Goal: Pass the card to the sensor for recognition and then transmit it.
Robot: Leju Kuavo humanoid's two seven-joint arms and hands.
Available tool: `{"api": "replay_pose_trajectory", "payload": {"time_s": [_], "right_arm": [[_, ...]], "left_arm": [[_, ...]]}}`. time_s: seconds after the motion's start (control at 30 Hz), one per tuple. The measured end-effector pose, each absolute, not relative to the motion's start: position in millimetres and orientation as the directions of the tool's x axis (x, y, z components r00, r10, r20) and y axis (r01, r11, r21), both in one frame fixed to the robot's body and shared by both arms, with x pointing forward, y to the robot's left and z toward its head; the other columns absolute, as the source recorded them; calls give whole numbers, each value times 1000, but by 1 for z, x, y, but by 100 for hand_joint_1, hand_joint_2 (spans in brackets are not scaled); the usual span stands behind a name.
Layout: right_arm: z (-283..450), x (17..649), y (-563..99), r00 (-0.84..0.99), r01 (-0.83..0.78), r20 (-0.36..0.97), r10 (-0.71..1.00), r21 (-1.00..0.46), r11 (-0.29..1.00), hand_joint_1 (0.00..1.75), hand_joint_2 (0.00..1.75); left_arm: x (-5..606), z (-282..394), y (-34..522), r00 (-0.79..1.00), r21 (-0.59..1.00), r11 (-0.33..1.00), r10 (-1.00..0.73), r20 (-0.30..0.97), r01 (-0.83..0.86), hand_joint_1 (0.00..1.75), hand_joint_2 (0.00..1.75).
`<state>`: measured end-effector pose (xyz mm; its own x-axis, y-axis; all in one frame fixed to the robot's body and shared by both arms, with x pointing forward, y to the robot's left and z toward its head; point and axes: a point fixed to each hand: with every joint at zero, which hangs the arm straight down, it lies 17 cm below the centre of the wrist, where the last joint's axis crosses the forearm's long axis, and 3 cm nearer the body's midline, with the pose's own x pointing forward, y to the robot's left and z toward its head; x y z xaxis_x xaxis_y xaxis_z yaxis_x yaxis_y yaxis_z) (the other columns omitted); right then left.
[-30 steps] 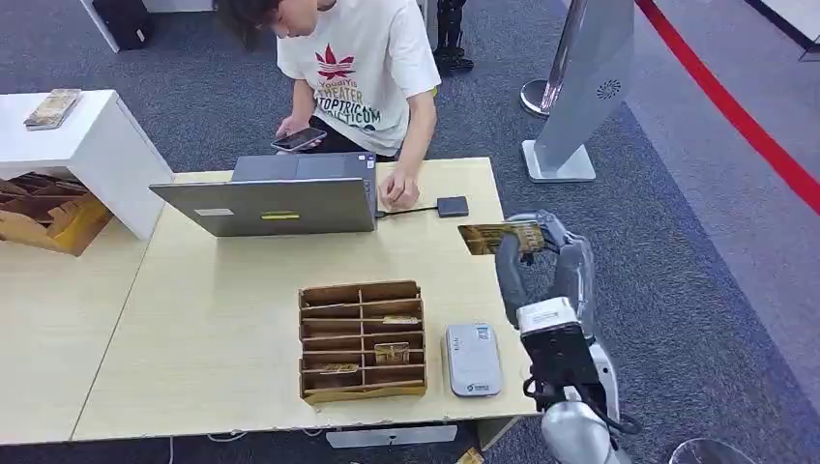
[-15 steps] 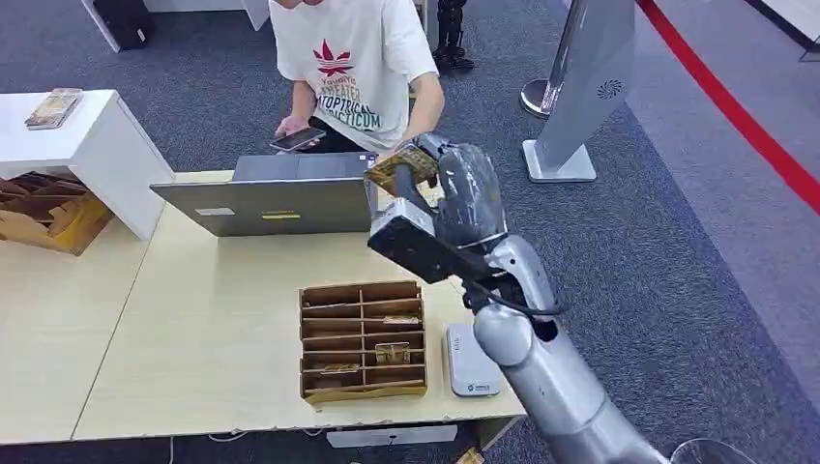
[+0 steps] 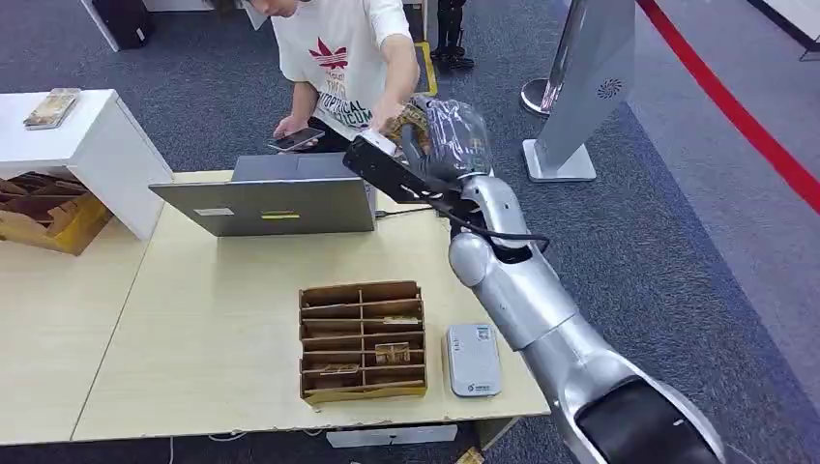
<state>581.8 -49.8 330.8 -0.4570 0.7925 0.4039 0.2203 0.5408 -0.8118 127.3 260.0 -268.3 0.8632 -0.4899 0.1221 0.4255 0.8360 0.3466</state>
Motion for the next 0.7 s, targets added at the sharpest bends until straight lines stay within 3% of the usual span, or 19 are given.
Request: {"api": "replay_pose_trajectory", "payload": {"time_s": [0.13, 0.17, 0.2, 0.47, 0.7], "right_arm": [[316, 592, -50, -419, 195, 395, 818, -840, 505, 175, 175], [312, 593, -50, -410, 188, 396, 822, -845, 501, 38, 175], [308, 594, -49, -403, 180, 395, 826, -850, 495, 0, 175], [278, 590, -31, -415, 58, 445, 793, -857, 511, 0, 175], [259, 552, 11, -486, -128, 630, 606, -737, 664, 0, 175]], "left_arm": [[128, -268, 258, 855, 343, 829, -504, 119, 441, 0, 0], [128, -268, 258, 855, 342, 829, -505, 119, 442, 0, 0], [128, -268, 257, 855, 339, 830, -505, 119, 443, 0, 0], [125, -269, 254, 868, 321, 846, -482, 119, 426, 0, 0], [117, -270, 253, 892, 311, 873, -432, 132, 376, 0, 0]]}}
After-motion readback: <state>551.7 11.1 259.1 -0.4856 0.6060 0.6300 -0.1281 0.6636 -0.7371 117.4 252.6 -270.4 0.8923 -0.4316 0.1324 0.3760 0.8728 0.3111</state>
